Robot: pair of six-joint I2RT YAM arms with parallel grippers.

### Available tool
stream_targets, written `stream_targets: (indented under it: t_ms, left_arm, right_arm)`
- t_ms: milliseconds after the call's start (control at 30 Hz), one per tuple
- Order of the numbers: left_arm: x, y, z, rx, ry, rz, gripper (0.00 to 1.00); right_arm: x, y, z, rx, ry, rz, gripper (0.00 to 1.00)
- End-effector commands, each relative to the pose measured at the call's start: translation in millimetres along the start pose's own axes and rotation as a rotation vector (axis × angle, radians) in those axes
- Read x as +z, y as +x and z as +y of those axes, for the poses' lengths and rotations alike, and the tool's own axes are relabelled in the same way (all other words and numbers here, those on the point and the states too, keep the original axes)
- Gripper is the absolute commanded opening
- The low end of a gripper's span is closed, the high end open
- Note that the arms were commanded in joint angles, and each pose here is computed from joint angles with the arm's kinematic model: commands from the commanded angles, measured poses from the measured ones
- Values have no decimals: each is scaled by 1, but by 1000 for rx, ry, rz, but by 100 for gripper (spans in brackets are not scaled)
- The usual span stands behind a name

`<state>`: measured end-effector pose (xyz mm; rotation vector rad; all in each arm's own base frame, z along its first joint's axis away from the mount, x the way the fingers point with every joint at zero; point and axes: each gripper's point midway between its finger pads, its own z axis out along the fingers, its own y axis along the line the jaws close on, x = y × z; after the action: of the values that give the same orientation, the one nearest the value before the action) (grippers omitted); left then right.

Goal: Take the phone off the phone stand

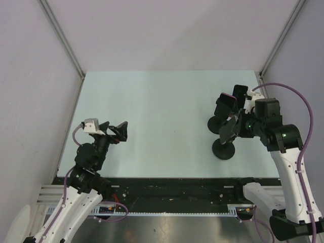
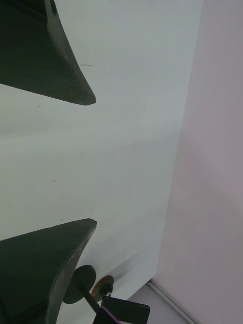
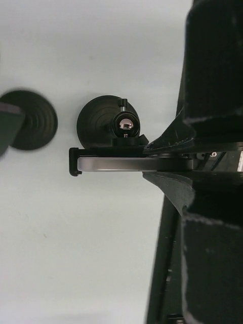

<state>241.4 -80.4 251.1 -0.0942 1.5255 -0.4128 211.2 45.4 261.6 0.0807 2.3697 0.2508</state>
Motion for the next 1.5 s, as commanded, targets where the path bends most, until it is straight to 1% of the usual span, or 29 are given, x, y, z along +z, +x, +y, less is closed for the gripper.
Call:
stream_targets:
  t_ms: [0,33,67,100,133,167,233,267,333,367,400,467,567,700,733,800,900,1033,1067,1100,1167,1267,1367,1467]
  left_arm:
    - [1,-15,-8,-25,18,-27,100]
    - [2,-14,-9,-30,20,-23,100]
    - [2,-15,-10,-39,22,-23,100]
    - [2,-15,-12,-44,32,-19,100]
    - [3,-15,-14,-46,37,-14,100]
    - [3,-14,-15,-47,43,-11,100]
    - [2,-16,-21,-49,73,-4,100]
    - [2,-16,-24,-47,86,1,100]
    - [-1,-18,-34,-38,142,6,100]
    - [-3,-18,-36,-26,158,7,100]
    - [-4,-19,-39,-23,177,8,100]
    - [-8,-19,-46,-10,222,13,100]
    - [-17,-21,-55,13,291,10,100]
    - [-29,-26,-70,4,380,-2,100]
    - [-31,-25,-75,-5,406,8,100]
    - [-36,-26,-86,-4,466,20,100]
    - [-36,-17,-99,17,539,83,100]
    - [-35,4,-118,30,655,210,100]
    - [-28,17,-119,27,655,266,100]
    - [-27,20,-121,27,664,287,100]
    - [-20,33,-123,34,676,346,100]
    - [-13,39,-123,52,675,376,100]
    - [-10,38,-120,78,661,363,100]
    - [-8,39,-117,96,645,353,100]
  right_arm:
    - [-24,-36,59,-74,-207,-192,0]
    - [-25,-43,70,-89,-239,-221,0]
    - [-26,-41,89,-131,-300,-220,0]
    - [-26,-42,98,-143,-324,-229,0]
    - [-24,-50,113,-163,-365,-253,0]
    - [-26,-46,132,-203,-419,-251,0]
    - [-19,-51,158,-258,-465,-271,0]
    - [-22,-44,178,-306,-517,-265,0]
    - [-19,-46,201,-362,-553,-287,0]
    - [-9,-46,212,-408,-538,-289,0]
    - [-10,-46,224,-436,-544,-307,0]
    - [-1,-46,242,-488,-552,-304,0]
    - [4,-46,266,-534,-609,-309,0]
    - [4,-37,295,-615,-740,-303,0]
    - [7,-34,298,-620,-752,-289,0]
    - [13,-27,305,-699,-784,-268,0]
    - [15,-14,313,-781,-846,-216,0]
    - [29,-1,313,-858,-854,-158,0]
    - [31,3,314,-873,-865,-139,0]
    - [33,9,312,-892,-868,-108,0]
    - [36,14,314,-926,-888,-89,0]
    - [44,19,314,-959,-887,-66,0]
    - [47,21,317,-986,-897,-40,0]
    - [46,22,316,-995,-896,-17,11]
